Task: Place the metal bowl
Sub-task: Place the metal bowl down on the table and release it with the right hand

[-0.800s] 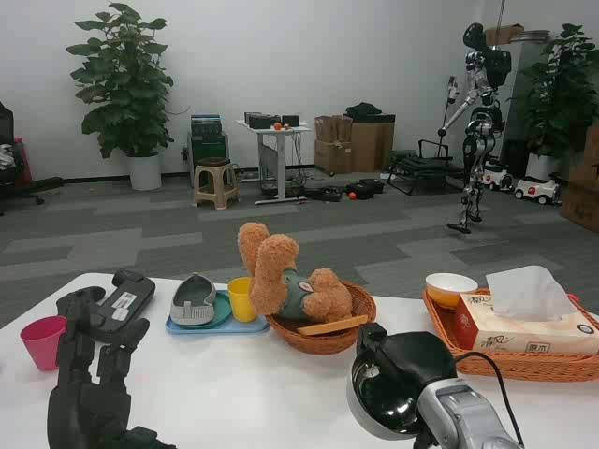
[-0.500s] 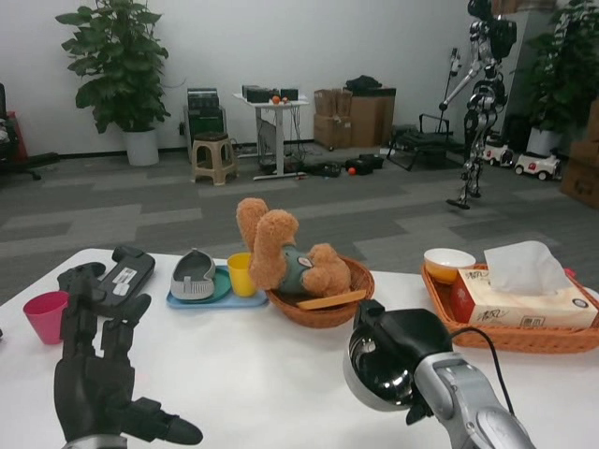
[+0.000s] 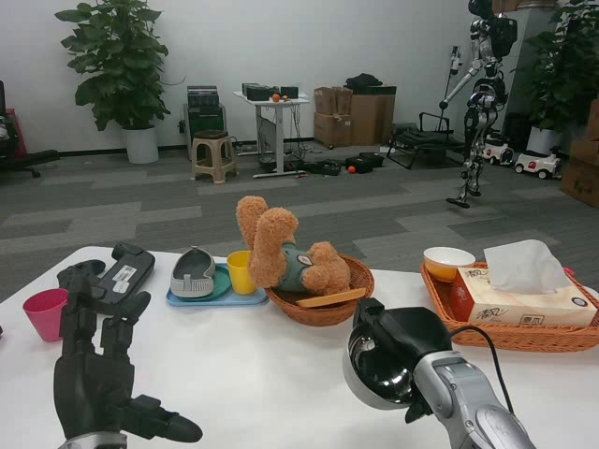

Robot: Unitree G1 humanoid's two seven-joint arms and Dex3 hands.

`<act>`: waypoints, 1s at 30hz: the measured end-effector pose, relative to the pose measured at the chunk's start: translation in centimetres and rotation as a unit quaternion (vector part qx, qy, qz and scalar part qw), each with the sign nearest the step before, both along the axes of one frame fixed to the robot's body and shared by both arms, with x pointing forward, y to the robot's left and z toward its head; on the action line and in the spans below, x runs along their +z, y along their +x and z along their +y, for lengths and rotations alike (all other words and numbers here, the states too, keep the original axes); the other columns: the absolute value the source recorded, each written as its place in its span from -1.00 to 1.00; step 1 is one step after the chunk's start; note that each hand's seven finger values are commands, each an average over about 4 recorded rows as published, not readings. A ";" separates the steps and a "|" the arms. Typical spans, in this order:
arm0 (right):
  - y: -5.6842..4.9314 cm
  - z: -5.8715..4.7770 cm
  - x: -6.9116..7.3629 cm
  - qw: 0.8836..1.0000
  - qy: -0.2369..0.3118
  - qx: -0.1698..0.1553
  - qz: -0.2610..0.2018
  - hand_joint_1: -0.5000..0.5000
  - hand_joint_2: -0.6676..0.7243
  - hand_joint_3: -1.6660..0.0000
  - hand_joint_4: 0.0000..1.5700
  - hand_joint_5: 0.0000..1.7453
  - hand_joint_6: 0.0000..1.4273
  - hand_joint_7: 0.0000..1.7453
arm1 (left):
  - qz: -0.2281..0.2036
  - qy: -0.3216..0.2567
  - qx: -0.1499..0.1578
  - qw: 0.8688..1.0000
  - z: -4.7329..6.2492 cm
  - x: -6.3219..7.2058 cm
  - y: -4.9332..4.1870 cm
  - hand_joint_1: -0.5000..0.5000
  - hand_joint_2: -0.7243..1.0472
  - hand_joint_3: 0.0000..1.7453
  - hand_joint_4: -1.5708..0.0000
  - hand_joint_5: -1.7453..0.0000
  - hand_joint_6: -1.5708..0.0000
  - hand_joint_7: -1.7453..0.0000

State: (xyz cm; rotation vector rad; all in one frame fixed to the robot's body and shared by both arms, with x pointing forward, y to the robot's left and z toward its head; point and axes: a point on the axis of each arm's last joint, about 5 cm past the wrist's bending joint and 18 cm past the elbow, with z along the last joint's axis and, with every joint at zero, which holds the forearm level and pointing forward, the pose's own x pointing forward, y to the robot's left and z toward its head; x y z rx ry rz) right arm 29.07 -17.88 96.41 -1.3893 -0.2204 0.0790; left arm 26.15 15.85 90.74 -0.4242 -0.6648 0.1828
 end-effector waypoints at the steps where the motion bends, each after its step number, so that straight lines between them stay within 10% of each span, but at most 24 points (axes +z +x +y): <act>1: 0.0 0.0 0.0 1.000 0.000 0.000 0.001 -0.50 -0.59 -0.62 0.43 -0.22 -0.20 0.36 | 0.000 0.000 0.000 1.000 0.0 0.0 0.00 -1.00 -1.00 -1.00 -0.24 -0.18 1.00 0.98; 18: 0.4 -1.2 -3.2 0.994 -0.045 -0.043 0.087 -0.35 -0.64 -0.69 0.37 -0.14 -0.29 0.42 | 0.000 -0.001 0.000 1.000 0.0 0.0 -0.02 -1.00 -1.00 -1.00 -0.24 -0.18 1.00 0.96; 30: 0.3 -1.9 -5.9 0.988 -0.039 -0.080 0.124 -0.33 -0.64 -0.71 0.41 0.03 -0.73 0.52 | -0.001 -0.001 -0.001 1.000 -0.1 0.0 -0.03 -1.00 -1.00 -1.00 -0.24 -0.15 1.00 0.94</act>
